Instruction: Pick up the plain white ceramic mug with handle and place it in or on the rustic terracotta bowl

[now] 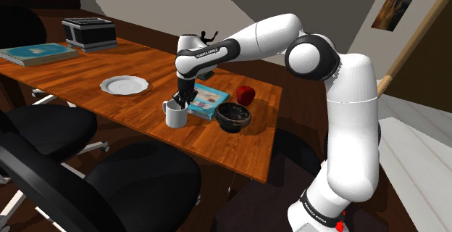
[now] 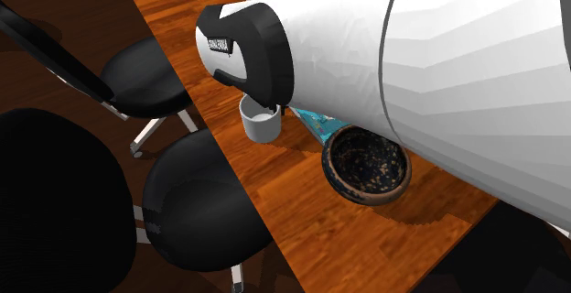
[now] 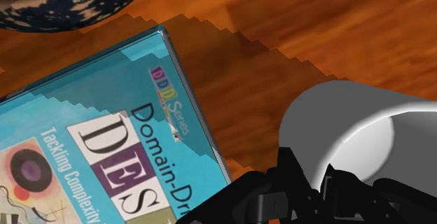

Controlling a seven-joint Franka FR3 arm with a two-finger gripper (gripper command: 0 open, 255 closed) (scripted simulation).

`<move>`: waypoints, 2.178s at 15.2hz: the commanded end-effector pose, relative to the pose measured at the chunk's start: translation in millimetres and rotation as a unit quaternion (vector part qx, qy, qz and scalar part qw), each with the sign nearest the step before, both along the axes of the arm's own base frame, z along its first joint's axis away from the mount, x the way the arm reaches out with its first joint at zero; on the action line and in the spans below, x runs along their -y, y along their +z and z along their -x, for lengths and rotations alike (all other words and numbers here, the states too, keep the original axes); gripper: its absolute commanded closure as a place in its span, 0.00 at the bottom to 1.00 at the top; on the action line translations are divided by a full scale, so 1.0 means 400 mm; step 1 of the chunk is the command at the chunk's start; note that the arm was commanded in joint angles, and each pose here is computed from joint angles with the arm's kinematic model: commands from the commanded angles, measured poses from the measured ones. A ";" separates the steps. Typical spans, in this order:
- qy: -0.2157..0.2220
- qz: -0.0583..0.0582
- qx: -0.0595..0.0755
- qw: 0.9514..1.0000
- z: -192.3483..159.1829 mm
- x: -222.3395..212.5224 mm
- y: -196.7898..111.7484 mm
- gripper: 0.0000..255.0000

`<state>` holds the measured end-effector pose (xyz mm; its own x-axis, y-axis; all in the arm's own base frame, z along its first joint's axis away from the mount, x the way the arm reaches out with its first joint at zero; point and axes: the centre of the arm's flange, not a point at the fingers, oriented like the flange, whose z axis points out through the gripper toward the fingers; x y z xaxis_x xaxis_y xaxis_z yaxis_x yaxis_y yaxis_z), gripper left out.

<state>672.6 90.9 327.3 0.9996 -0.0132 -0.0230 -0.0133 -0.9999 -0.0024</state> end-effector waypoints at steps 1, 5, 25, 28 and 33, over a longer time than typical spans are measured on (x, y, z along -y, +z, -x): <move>0.000 0.000 0.000 1.000 0.000 0.000 0.000 1.00; 0.000 0.000 0.000 1.000 0.000 0.000 0.053 1.00; 0.000 0.000 0.000 1.000 0.000 0.000 0.317 1.00; 0.000 0.000 0.000 1.000 0.000 0.000 0.356 1.00; 0.000 0.000 0.000 1.000 0.000 0.000 0.422 1.00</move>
<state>673.3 90.8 491.1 0.9997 -0.0131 -0.0229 -0.0132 -0.9999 -0.0024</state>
